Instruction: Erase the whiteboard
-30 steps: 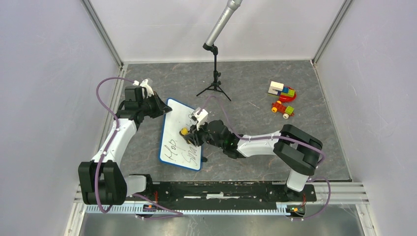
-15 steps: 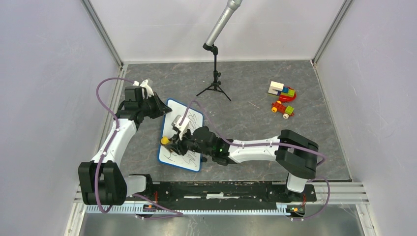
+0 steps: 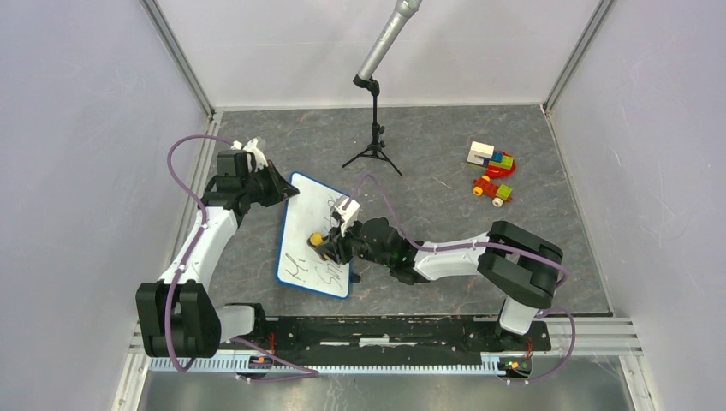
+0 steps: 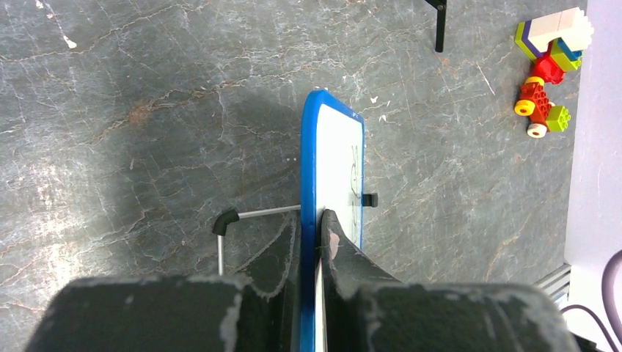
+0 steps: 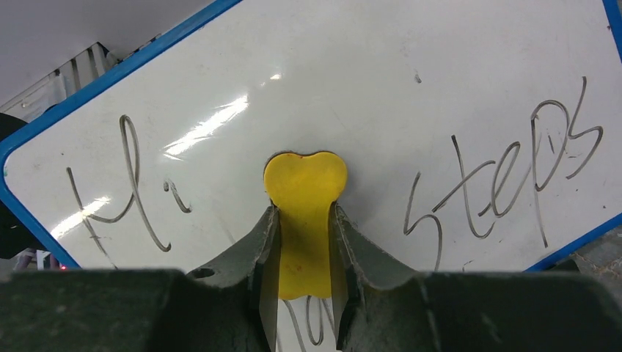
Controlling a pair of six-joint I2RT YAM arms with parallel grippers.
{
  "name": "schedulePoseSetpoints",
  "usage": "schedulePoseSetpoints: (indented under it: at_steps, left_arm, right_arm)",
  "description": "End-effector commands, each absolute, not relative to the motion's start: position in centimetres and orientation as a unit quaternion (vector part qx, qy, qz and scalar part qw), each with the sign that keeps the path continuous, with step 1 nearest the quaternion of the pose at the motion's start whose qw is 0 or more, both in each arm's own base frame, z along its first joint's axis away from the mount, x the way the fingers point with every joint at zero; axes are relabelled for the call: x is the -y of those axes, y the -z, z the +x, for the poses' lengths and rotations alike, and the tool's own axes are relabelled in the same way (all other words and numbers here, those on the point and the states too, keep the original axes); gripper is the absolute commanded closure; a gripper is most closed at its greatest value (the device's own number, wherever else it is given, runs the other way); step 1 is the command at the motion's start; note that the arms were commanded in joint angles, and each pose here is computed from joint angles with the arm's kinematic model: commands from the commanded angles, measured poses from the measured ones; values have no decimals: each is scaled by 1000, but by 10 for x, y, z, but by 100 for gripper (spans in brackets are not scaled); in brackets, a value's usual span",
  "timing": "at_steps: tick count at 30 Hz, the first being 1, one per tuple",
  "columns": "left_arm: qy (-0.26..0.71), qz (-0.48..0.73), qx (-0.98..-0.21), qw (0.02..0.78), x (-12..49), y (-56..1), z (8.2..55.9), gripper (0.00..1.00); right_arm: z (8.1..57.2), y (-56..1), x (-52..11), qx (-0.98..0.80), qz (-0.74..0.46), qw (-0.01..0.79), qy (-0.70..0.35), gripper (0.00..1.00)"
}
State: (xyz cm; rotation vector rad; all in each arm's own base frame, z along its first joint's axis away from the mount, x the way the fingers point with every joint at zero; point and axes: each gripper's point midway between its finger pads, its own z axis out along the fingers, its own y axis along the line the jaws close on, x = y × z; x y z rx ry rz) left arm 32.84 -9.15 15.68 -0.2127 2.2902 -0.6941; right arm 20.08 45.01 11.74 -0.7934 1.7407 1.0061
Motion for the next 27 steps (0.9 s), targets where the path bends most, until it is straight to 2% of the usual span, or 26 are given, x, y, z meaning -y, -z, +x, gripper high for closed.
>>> schedulePoseSetpoints:
  at_steps: [1, 8, 13, 21, 27]
  left_arm:
    - [253, -57, -895, 364, 92, -151, 325, 98]
    - [249, -57, -894, 367, 90, -152, 324, 98]
    - [250, -60, -895, 364, 91, -151, 325, 98]
    - [251, -61, -896, 362, 91, -150, 326, 98]
    - [249, -62, -896, 361, 90, -150, 325, 98]
  right_arm:
    - [170, -102, -462, -716, -382, 436, -390, 85]
    - [129, -133, -503, -662, -446, 445, -406, 85]
    - [149, -115, -489, -688, -423, 444, -388, 85]
    - [186, -76, -427, -744, -373, 438, -340, 85]
    - [170, -92, -447, -724, -397, 440, -353, 85]
